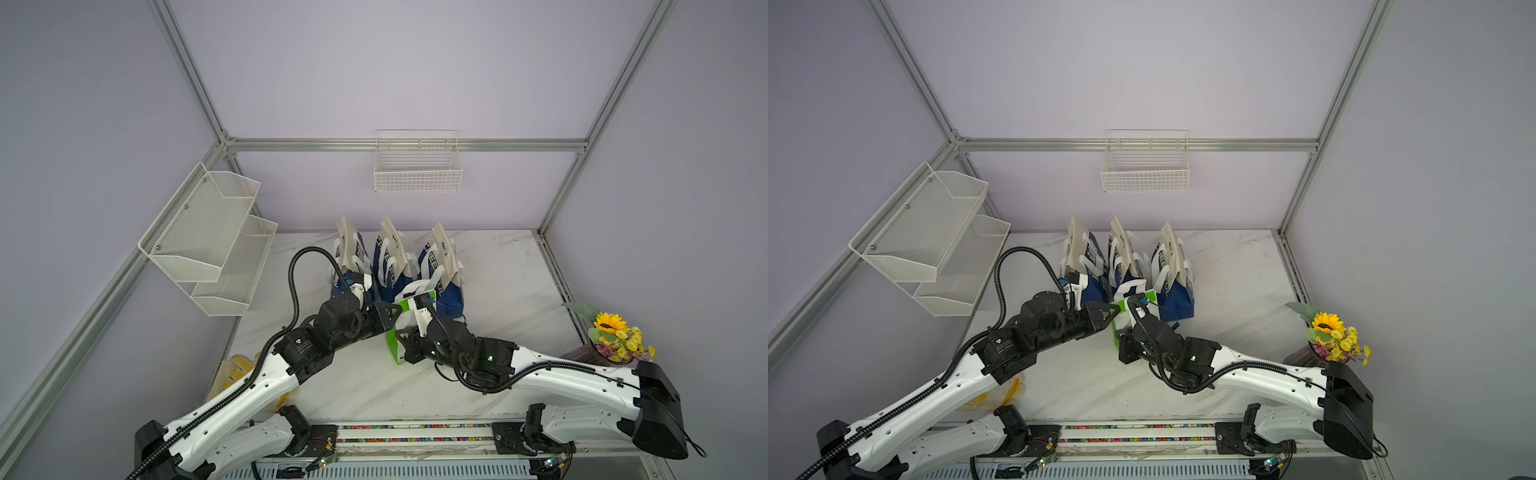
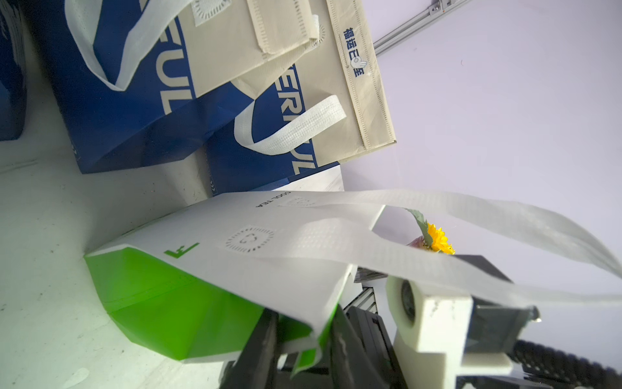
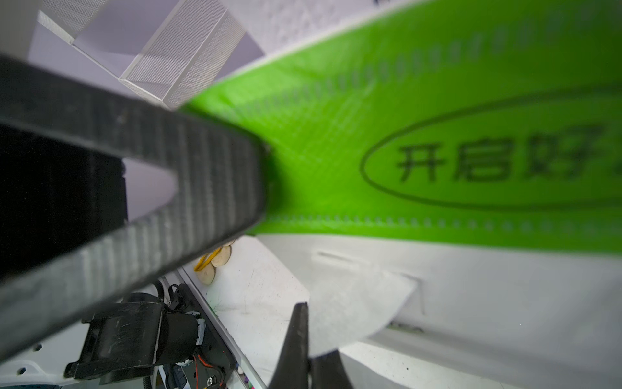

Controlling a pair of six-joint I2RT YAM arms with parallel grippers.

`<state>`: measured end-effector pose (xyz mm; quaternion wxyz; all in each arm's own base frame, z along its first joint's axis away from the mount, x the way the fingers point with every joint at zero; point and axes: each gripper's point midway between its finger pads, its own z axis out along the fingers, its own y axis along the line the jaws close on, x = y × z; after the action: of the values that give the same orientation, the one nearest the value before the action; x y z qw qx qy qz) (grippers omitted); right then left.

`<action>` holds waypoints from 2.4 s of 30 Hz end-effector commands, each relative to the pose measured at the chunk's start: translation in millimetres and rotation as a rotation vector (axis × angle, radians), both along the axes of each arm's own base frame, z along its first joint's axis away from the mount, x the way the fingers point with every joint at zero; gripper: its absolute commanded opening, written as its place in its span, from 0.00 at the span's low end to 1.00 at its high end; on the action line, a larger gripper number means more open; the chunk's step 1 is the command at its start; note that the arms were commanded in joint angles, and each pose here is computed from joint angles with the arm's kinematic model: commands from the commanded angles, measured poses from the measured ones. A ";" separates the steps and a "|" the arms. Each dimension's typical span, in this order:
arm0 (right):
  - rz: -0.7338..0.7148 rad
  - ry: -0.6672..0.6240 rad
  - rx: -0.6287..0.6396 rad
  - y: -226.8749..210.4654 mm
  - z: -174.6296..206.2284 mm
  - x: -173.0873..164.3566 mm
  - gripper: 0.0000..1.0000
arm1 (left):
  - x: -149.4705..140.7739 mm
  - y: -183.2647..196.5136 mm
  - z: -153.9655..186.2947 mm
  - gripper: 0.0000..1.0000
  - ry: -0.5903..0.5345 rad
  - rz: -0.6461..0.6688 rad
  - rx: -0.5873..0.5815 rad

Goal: Open the takeout bag
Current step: Open the takeout bag at the center of the board.

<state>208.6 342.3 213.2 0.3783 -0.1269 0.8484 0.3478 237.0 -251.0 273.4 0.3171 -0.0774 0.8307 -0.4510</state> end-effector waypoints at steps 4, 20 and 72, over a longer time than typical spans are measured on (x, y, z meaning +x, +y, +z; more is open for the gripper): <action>-0.021 0.012 0.021 1.5 -0.3 3.3 0.00 | -0.3 -3.9 37.1 0.19 -0.063 -0.007 -0.055; -0.051 0.033 -0.023 5.1 -33.8 14.5 0.00 | -0.6 -0.4 44.1 0.24 -0.051 0.019 -0.074; -0.059 0.026 -0.001 8.4 -30.8 21.1 0.00 | -2.8 17.7 22.8 0.40 0.083 0.123 0.022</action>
<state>229.8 352.9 194.4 0.3895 -0.1023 0.8482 0.3440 223.0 -233.4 268.6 0.2709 -0.1274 0.8702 -0.3913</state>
